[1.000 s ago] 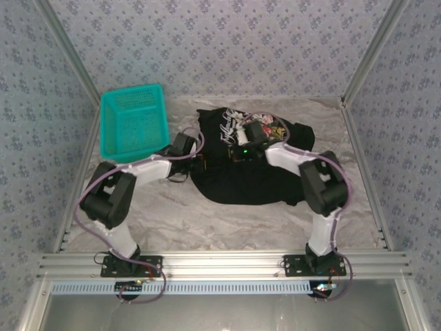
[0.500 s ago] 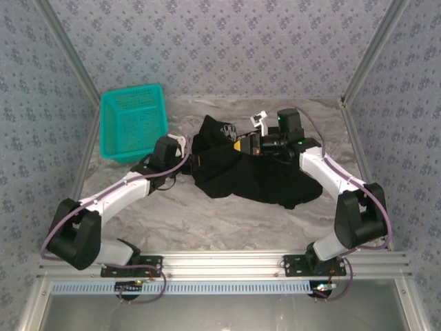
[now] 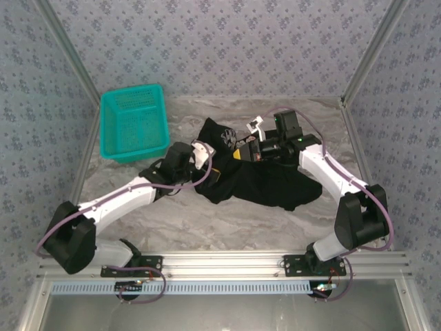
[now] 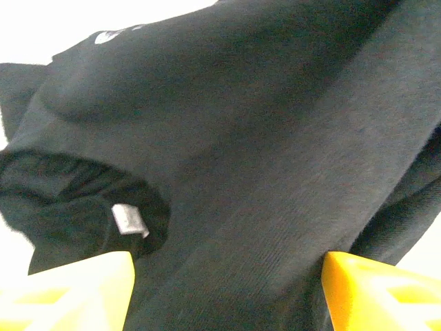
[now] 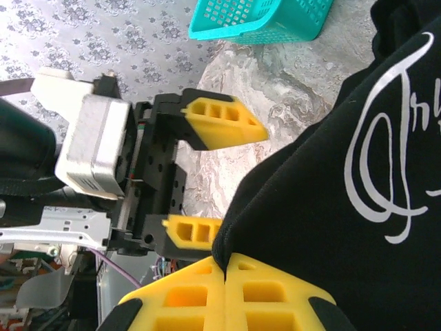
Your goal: Fold the inside-out t-shirt
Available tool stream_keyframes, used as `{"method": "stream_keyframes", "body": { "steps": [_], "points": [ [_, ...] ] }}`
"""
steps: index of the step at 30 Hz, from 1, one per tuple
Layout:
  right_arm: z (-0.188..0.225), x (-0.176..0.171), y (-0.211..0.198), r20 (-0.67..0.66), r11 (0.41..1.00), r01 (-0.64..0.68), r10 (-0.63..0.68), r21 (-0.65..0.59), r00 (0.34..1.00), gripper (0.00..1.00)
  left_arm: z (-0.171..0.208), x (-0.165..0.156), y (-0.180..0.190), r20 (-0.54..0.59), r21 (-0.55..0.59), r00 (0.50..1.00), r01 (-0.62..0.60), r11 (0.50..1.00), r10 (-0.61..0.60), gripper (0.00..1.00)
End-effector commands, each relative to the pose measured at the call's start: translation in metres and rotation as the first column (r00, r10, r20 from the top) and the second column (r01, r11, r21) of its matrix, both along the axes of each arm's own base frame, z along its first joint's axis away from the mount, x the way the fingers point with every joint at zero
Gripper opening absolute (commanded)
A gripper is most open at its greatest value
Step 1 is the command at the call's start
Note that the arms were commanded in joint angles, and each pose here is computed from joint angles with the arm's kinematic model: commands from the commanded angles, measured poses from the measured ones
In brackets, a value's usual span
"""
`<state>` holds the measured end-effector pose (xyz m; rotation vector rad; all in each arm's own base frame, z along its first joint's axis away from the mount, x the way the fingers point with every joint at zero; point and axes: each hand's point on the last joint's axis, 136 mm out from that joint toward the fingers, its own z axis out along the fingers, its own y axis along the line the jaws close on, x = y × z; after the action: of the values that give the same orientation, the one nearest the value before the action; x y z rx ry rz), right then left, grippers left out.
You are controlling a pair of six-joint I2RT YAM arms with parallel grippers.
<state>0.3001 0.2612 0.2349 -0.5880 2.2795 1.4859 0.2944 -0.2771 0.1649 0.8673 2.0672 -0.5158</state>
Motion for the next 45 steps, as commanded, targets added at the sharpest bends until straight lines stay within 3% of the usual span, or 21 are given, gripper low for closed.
{"method": "stream_keyframes", "body": {
  "steps": [1, 9, 10, 13, 15, 16, 17, 19, 20, 23, 26, 28, 32, 40, 42, 45],
  "points": [
    [0.021, -0.008, -0.001, 0.042, 0.999, -0.046, 0.045, 0.026, 0.998, 0.0, 0.013, -0.012, -0.033, 0.02, -0.016, 0.979, 0.204, 0.979, -0.203, 0.73],
    [0.015, -0.008, -0.002, 0.039, 0.999, -0.04, 0.04, 0.008, 0.998, 0.0, 0.006, -0.001, -0.059, -0.061, -0.054, 0.97, 0.233, 0.971, -0.236, 0.69],
    [0.014, -0.009, -0.003, 0.034, 0.999, -0.041, 0.041, 0.004, 0.999, 0.0, 0.007, -0.002, -0.062, -0.071, -0.066, 0.967, 0.241, 0.968, -0.245, 0.63],
    [0.011, -0.006, -0.012, 0.043, 0.999, -0.013, 0.014, -0.031, 0.999, 0.0, 0.005, 0.001, -0.061, -0.115, -0.08, 0.968, 0.213, 0.974, -0.221, 0.32],
    [-0.003, 0.014, -0.035, 0.046, 0.978, 0.141, -0.135, -0.154, 0.99, 0.09, 0.011, 0.002, -0.056, -0.182, -0.12, 0.964, 0.174, 0.977, -0.194, 0.05],
    [-0.019, 0.032, -0.064, 0.059, 0.9, 0.3, -0.297, -0.316, 0.953, 0.18, 0.017, 0.005, -0.051, -0.237, -0.149, 0.961, 0.109, 0.983, -0.142, 0.0],
    [-0.027, 0.039, -0.086, 0.132, 0.798, 0.403, -0.387, -0.448, 0.913, 0.24, 0.023, 0.004, -0.048, -0.305, -0.178, 0.947, 0.047, 0.983, -0.1, 0.0],
    [-0.019, 0.033, -0.1, 0.29, 0.664, 0.521, -0.435, -0.536, 0.853, 0.4, 0.035, 0.0, -0.045, -0.405, -0.232, 0.913, -0.061, 0.971, -0.039, 0.0],
    [-0.01, 0.023, -0.091, 0.354, 0.662, 0.554, -0.427, -0.504, 0.832, 0.46, 0.041, -0.001, -0.045, -0.455, -0.259, 0.89, -0.112, 0.959, -0.019, 0.0],
    [-0.001, -0.013, -0.055, 0.395, 0.746, 0.532, -0.383, -0.401, 0.835, 0.6, 0.048, -0.008, -0.05, -0.571, -0.293, 0.821, -0.19, 0.937, -0.012, 0.0],
    [-0.014, -0.046, -0.03, 0.349, 0.806, 0.482, -0.367, -0.343, 0.862, 0.63, 0.052, -0.012, -0.05, -0.617, -0.285, 0.787, -0.222, 0.933, -0.002, 0.0],
    [-0.032, -0.06, -0.02, 0.327, 0.815, 0.477, -0.376, -0.329, 0.867, 0.64, 0.054, -0.013, -0.046, -0.625, -0.267, 0.781, -0.233, 0.935, 0.016, 0.0],
    [-0.063, -0.062, -0.012, 0.379, 0.761, 0.541, -0.411, -0.357, 0.829, 0.69, 0.061, -0.018, -0.047, -0.623, -0.262, 0.782, -0.224, 0.939, 0.013, 0.0],
    [-0.079, -0.013, -0.003, 0.463, 0.674, 0.648, -0.475, -0.355, 0.748, 0.75, 0.062, -0.023, -0.044, -0.603, -0.256, 0.798, -0.212, 0.943, 0.016, 0.0],
    [-0.086, -0.004, -0.003, 0.465, 0.663, 0.654, -0.479, -0.364, 0.744, 0.73, 0.062, -0.024, -0.044, -0.6, -0.261, 0.8, -0.207, 0.943, 0.009, 0.0],
    [-0.101, 0.01, -0.008, 0.451, 0.636, 0.66, -0.49, -0.4, 0.746, 0.61, 0.065, -0.024, -0.044, -0.592, -0.271, 0.806, -0.204, 0.941, 0.004, 0.0]
  ]
}}
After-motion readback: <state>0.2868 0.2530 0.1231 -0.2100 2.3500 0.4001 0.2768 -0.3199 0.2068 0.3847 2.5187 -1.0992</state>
